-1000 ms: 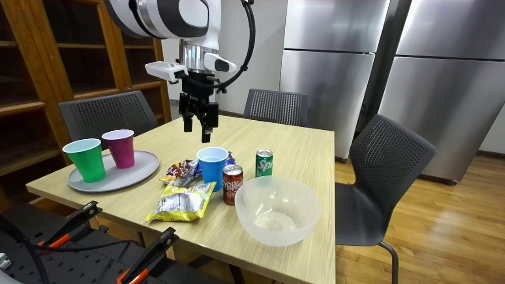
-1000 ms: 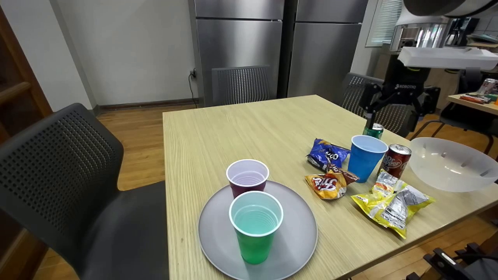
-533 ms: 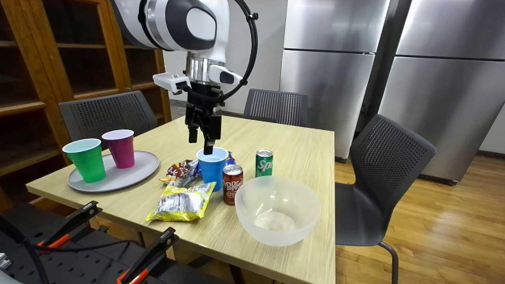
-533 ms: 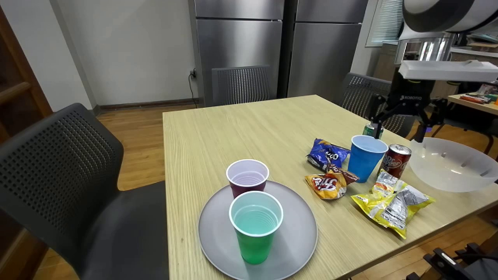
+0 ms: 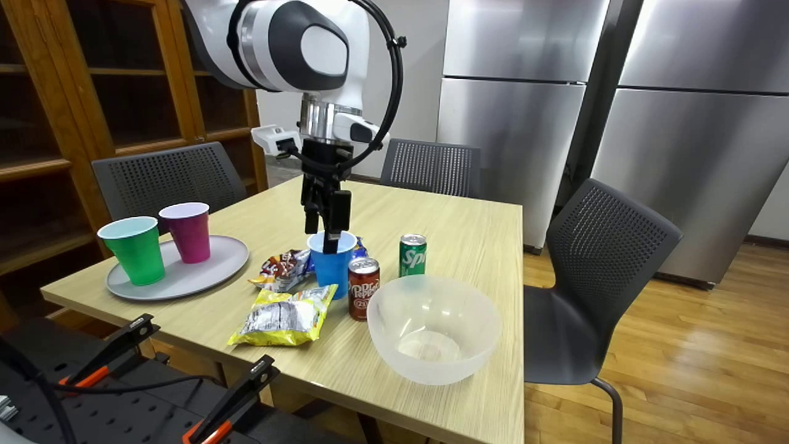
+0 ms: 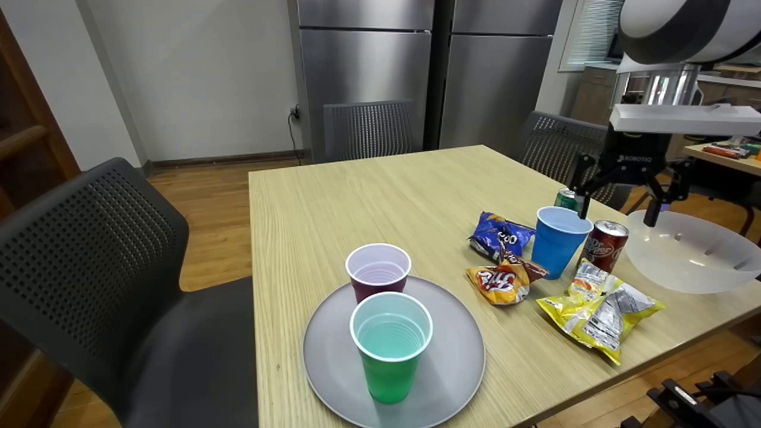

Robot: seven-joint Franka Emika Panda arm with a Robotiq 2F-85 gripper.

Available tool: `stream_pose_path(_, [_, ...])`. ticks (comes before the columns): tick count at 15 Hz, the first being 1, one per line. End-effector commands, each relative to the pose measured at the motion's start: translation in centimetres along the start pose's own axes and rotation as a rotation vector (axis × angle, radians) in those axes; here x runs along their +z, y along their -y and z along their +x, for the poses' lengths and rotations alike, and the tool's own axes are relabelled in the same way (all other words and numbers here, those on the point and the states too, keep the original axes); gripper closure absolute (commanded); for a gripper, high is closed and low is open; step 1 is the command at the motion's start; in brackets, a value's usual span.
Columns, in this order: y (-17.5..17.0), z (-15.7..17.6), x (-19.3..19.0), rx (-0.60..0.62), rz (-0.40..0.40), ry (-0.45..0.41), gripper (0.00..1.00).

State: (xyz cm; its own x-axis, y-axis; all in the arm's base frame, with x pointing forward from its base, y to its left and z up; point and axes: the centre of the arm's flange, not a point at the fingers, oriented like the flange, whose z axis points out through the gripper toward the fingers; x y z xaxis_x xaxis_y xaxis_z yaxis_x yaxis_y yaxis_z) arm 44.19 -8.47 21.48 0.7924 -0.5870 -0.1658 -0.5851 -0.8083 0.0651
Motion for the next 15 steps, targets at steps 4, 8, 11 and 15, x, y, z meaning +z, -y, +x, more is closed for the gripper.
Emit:
stream_pose_path(4, [-0.3,0.9,0.7,0.11,0.007,-0.025,0.0])
stream_pose_path(8, [0.0,1.3,1.3,0.158,0.01,-0.04,0.0])
stream_pose_path(11, [0.4,1.8,1.9,0.191,0.025,-0.041,0.0])
stream_pose_path(15, [1.1,2.6,2.7,0.234,0.038,-0.038,0.0])
